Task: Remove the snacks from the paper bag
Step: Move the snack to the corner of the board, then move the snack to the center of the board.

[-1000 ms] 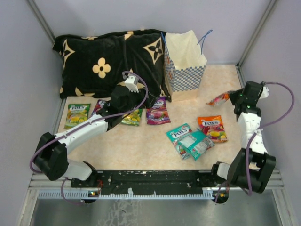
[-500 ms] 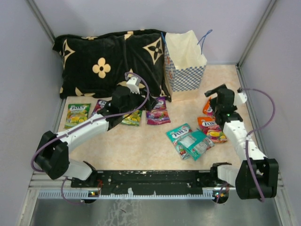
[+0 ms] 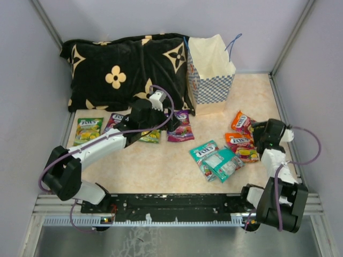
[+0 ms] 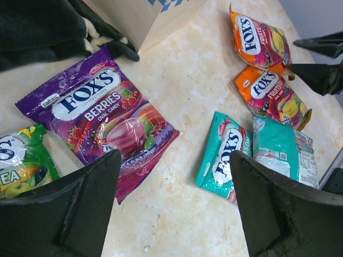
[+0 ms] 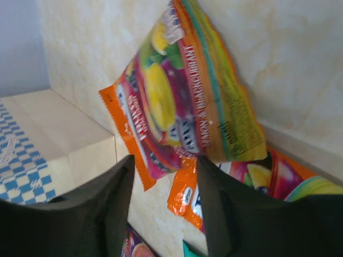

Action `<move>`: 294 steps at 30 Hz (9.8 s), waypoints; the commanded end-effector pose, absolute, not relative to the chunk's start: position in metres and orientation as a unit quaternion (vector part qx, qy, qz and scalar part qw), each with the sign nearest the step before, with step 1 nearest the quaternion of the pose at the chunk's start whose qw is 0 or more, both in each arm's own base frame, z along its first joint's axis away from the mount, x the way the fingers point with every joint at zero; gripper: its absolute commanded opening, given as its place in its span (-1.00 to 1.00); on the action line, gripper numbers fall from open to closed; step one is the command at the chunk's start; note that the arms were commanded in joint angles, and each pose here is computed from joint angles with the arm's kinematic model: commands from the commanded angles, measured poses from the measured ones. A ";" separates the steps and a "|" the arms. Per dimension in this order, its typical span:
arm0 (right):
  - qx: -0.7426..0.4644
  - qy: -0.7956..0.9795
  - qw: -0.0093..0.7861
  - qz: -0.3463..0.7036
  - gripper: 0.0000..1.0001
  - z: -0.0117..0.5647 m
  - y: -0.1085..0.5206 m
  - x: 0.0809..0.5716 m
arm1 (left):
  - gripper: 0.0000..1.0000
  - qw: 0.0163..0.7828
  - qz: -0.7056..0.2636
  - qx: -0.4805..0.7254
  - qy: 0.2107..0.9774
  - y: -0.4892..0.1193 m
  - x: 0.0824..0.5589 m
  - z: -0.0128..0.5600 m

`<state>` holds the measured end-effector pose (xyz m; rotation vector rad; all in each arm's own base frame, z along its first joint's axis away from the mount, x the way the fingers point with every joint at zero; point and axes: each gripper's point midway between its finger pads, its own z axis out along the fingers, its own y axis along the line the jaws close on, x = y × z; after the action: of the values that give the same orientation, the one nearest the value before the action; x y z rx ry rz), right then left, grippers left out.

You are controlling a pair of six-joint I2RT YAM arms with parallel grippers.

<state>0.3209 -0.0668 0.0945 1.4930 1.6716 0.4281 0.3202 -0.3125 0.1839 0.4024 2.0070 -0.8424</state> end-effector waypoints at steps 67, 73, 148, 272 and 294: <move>0.464 0.778 0.404 0.128 0.98 0.190 -0.030 0.354 | 0.82 0.384 -0.358 0.152 0.837 -0.290 0.281 0.174; 0.592 0.762 0.258 0.046 0.98 0.154 -0.022 0.275 | 0.86 0.375 -0.359 0.156 0.841 -0.290 0.265 0.157; 0.241 0.872 0.426 0.030 0.28 0.117 -0.014 0.441 | 0.91 0.262 -0.350 0.206 0.875 -0.295 0.236 0.099; 0.282 0.699 0.632 0.180 0.98 0.249 -0.060 0.492 | 0.98 0.471 -0.358 0.240 0.770 -0.305 0.370 0.213; 0.276 0.812 0.478 0.191 0.98 0.198 0.005 0.420 | 0.98 0.315 -0.444 0.141 0.827 -0.265 0.282 0.189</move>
<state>0.4495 -0.0090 0.2167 0.6693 1.8761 0.4085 0.3241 -0.2621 0.1872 0.3378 2.1039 -1.0038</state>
